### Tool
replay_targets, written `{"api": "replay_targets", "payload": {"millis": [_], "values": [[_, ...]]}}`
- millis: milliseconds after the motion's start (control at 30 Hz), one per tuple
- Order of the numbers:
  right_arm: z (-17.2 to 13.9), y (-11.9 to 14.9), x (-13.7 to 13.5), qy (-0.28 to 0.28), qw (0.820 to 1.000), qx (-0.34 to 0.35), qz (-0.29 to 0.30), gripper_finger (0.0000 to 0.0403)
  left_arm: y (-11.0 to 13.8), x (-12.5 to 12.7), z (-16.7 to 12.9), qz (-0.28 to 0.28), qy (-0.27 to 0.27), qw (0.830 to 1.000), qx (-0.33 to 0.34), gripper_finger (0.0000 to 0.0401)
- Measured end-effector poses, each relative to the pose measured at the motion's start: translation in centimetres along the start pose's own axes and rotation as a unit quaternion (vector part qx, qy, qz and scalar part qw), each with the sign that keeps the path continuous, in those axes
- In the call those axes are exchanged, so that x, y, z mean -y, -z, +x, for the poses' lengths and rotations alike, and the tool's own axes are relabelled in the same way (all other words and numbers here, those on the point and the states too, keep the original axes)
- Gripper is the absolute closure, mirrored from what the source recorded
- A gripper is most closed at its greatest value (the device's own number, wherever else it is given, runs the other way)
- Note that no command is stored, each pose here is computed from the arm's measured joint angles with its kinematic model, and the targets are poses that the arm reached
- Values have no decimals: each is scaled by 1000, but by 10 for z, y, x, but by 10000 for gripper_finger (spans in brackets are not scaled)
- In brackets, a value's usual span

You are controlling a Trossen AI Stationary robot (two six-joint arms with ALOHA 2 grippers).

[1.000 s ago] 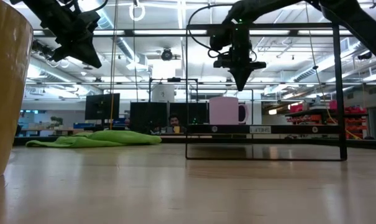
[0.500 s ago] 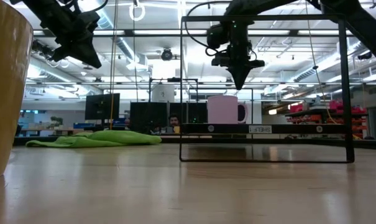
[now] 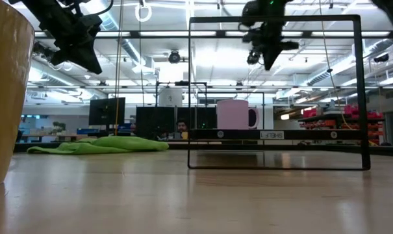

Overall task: Stack small to large cups/mugs on shelf
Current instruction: Move the shelf to the center of the table

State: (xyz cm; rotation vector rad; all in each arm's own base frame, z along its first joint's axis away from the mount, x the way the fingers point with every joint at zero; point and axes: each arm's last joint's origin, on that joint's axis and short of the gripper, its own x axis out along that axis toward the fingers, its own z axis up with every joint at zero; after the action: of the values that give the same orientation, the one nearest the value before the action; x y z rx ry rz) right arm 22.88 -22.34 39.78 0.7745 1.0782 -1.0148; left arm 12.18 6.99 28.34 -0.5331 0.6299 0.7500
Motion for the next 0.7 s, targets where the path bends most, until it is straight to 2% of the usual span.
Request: {"api": "replay_targets", "payload": {"millis": [167,300,367,433,567,700], "values": [[-14,39,17,-30,999,-26,16,402,0,0,0,0,0,1000,1,377],[-7,83,29,-33,997,-68,34,402,0,0,0,0,0,1000,1,382],[0,103,33,-37,996,-67,47,402,0,0,0,0,0,1000,1,383],[9,120,36,-56,994,-66,68,402,0,0,0,0,1,1000,2,382],[36,147,31,-132,982,-87,99,402,-1,1,0,-1,3,1000,7,376],[72,166,25,-137,980,-98,109,403,-1,1,0,-1,3,1000,7,372]]}}
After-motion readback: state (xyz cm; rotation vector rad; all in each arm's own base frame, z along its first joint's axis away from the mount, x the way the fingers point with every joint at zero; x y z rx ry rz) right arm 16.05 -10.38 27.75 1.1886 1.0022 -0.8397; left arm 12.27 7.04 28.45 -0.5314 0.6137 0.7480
